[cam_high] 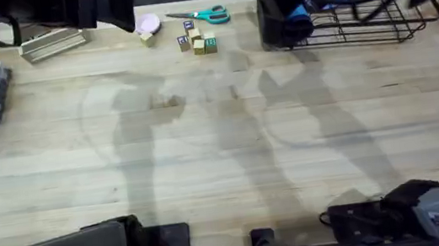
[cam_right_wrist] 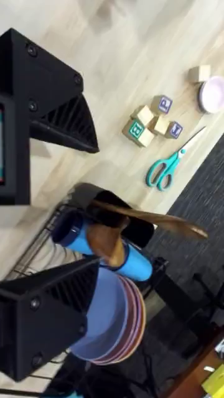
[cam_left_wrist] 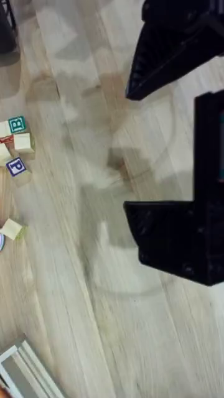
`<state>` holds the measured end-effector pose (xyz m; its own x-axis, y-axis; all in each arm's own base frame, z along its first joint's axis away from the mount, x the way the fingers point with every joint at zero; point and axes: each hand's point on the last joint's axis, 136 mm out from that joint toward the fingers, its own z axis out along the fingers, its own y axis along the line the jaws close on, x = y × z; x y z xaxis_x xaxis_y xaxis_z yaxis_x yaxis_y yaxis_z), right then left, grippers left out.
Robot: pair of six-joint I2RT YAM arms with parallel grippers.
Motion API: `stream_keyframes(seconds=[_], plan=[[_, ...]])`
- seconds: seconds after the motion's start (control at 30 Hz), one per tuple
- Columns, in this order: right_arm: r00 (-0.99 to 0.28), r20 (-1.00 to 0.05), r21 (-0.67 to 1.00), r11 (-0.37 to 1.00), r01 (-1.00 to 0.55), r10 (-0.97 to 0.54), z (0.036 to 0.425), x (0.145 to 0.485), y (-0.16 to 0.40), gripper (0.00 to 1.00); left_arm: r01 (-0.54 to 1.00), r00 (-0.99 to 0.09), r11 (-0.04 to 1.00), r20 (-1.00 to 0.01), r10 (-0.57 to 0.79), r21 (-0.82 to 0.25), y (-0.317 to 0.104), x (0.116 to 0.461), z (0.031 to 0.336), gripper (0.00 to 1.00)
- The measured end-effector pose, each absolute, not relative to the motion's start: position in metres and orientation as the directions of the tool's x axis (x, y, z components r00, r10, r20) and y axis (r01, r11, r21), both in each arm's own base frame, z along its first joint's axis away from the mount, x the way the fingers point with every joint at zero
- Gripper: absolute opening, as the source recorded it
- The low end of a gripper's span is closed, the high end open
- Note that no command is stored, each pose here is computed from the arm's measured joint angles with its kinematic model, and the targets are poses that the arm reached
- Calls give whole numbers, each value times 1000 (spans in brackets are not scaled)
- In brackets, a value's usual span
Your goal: Pick up the spoon on the table one by one and put them onto the rack
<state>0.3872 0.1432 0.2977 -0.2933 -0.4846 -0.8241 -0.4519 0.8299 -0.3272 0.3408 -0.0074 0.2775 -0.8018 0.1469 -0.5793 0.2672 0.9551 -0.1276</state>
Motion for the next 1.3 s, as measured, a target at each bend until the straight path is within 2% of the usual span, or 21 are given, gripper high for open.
stream_keyframes(seconds=[0.3, 0.6, 0.9, 1.3], plan=[[-334, -855, -243, 875, -419, -397, 324, 338, 124, 992, 267, -802, 955, -579, 147, -128, -7, 341, 277, 993], [-445, -857, -104, 933, -344, -259, 322, 306, 107, 992, 267, -802, 955, -579, 147, -128, -7, 341, 278, 994], [-622, -772, -87, 991, -99, -130, 291, 286, 64, 992, 267, -802, 955, -579, 147, -127, -7, 341, 278, 993], [-631, -771, -87, 996, -29, -86, 290, 285, 54, 992, 267, -802, 955, -579, 147, -128, -7, 341, 278, 993]])
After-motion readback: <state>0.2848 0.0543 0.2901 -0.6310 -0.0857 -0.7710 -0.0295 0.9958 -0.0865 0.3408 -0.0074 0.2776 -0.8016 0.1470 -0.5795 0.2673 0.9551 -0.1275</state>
